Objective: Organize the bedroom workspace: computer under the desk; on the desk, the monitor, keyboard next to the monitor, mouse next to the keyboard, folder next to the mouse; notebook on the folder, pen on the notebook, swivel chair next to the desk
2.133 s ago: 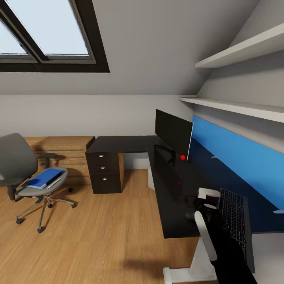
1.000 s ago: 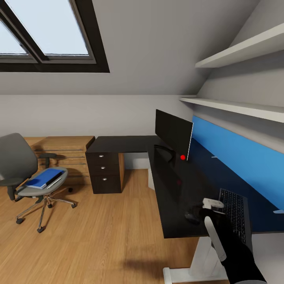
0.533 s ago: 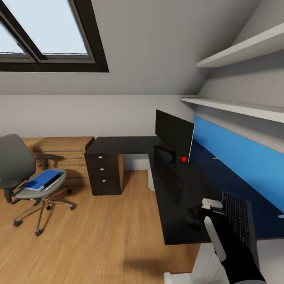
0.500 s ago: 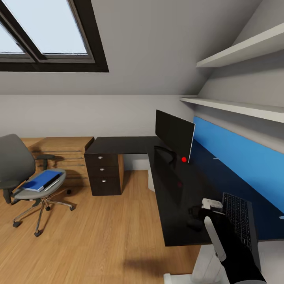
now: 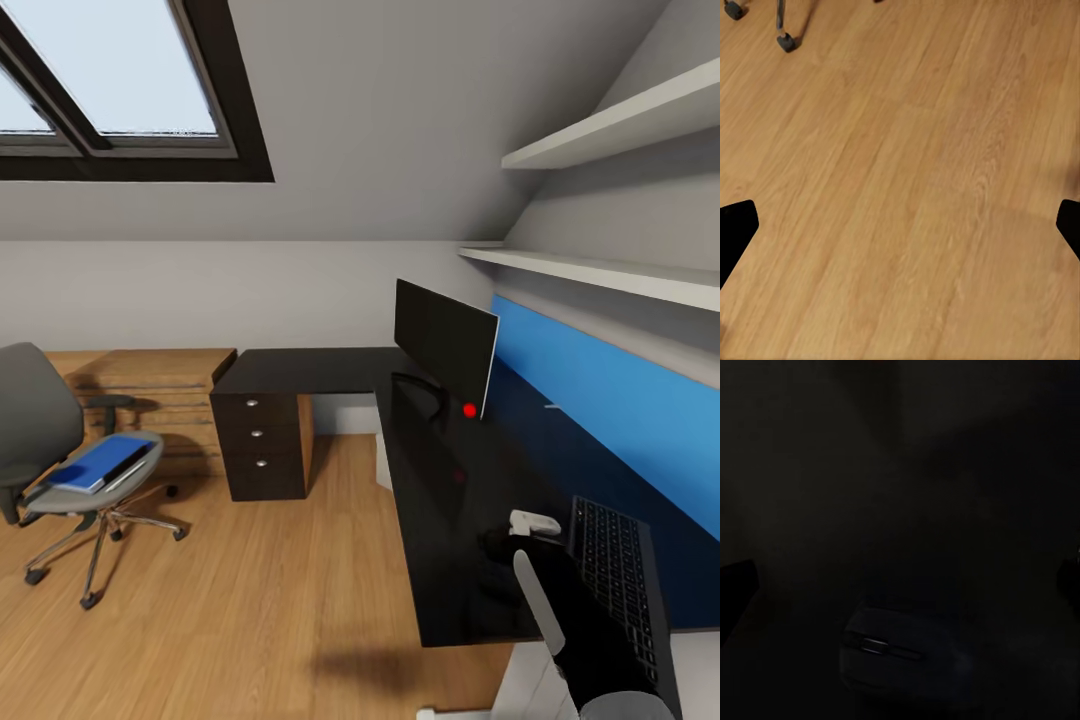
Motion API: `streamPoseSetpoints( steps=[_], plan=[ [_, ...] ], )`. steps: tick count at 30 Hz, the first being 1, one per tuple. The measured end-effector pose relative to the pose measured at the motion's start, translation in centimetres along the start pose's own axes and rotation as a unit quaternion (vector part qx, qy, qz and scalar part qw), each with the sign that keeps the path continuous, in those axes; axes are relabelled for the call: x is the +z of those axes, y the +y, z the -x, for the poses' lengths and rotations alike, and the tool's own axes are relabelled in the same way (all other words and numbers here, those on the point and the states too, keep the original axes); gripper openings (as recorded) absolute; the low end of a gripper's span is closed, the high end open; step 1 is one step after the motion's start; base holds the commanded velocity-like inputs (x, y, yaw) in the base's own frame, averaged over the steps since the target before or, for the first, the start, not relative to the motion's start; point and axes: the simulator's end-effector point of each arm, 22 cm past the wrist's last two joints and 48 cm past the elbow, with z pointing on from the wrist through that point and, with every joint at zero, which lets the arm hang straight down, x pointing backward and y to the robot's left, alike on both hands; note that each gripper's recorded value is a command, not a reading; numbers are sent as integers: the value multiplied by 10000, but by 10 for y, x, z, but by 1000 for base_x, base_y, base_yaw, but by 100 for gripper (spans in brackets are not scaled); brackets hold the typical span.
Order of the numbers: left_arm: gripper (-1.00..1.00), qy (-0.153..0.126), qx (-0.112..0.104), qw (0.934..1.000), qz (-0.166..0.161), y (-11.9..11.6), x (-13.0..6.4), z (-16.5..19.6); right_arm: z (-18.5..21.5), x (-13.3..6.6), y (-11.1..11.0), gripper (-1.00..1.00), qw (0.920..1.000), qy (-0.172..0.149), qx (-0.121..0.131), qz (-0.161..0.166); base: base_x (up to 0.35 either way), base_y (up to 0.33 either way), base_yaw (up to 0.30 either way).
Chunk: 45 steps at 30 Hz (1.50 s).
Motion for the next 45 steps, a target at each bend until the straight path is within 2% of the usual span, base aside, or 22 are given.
streamPoseSetpoints(
  steps=[13, 25, 32, 45],
  plan=[
    [100, 96, 33, 9999, 9, 1, -1, -9, -2, 30, -11, 100, 9998, 90, 59, -190, 8, 0, 0],
    [100, 98, 34, 9999, 9, 2, -1, -9, -14, 38, -15, 100, 9994, 257, 58, -242, 0, 0, 0],
    [100, 95, 33, 9999, 9, 1, -1, -9, -17, 49, -16, 100, 9990, 333, 107, -295, 0, 0, 0],
    [100, 96, 34, 9999, 9, 1, -1, -9, -20, 52, -14, 100, 9987, 400, 123, -291, 0, 0, 0]
  ],
)
